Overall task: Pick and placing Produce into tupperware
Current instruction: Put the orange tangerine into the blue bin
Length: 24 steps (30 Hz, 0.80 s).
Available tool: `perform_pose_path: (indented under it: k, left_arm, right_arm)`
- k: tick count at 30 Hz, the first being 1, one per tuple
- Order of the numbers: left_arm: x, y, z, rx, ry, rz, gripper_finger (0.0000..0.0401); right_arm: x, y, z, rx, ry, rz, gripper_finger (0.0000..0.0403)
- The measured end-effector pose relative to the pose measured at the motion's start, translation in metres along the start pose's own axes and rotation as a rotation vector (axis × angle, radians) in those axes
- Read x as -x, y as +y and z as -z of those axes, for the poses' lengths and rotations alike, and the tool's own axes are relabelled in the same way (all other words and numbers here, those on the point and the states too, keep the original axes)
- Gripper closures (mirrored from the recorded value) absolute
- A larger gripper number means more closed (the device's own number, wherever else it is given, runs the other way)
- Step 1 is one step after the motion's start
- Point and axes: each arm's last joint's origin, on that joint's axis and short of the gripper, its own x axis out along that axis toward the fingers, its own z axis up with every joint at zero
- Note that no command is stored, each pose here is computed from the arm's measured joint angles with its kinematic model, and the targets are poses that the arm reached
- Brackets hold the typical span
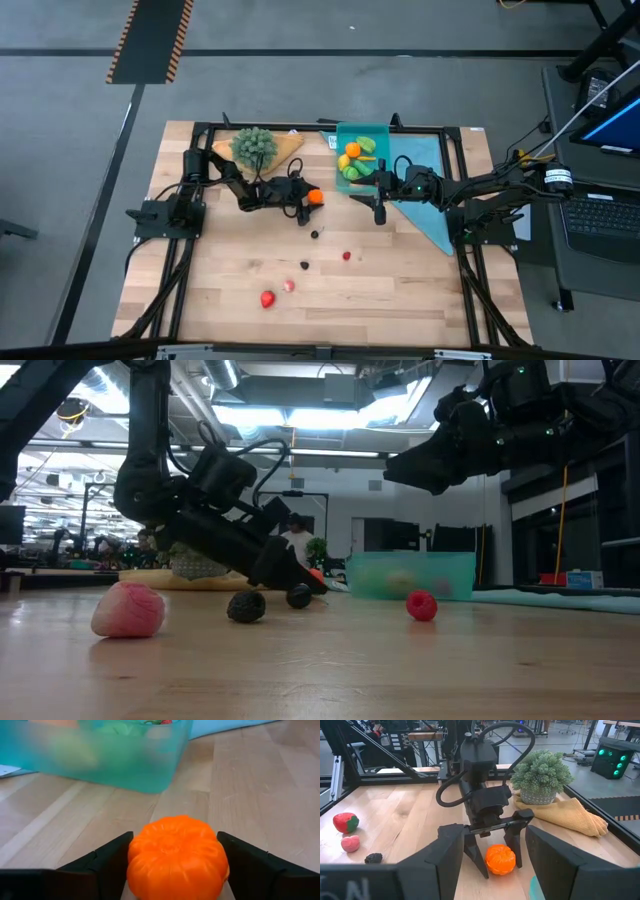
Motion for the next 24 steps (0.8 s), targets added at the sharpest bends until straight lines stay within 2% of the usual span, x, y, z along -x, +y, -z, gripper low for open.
perform_pose_path:
  k: [9, 24]
  left_arm:
    - [0.0, 0.0, 0.0, 0.0, 0.0, 0.0, 0.0165]
    - [0.0001, -0.0001, -0.0026, 0.002, -0.026, 0.025, 0.017]
  right_arm:
    - [0.0, -0.0001, 0.0, 0.0, 0.0, 0.0, 0.0189]
    - [0.0, 0.0, 0.0001, 0.0, 0.001, 0.0, 0.0189]
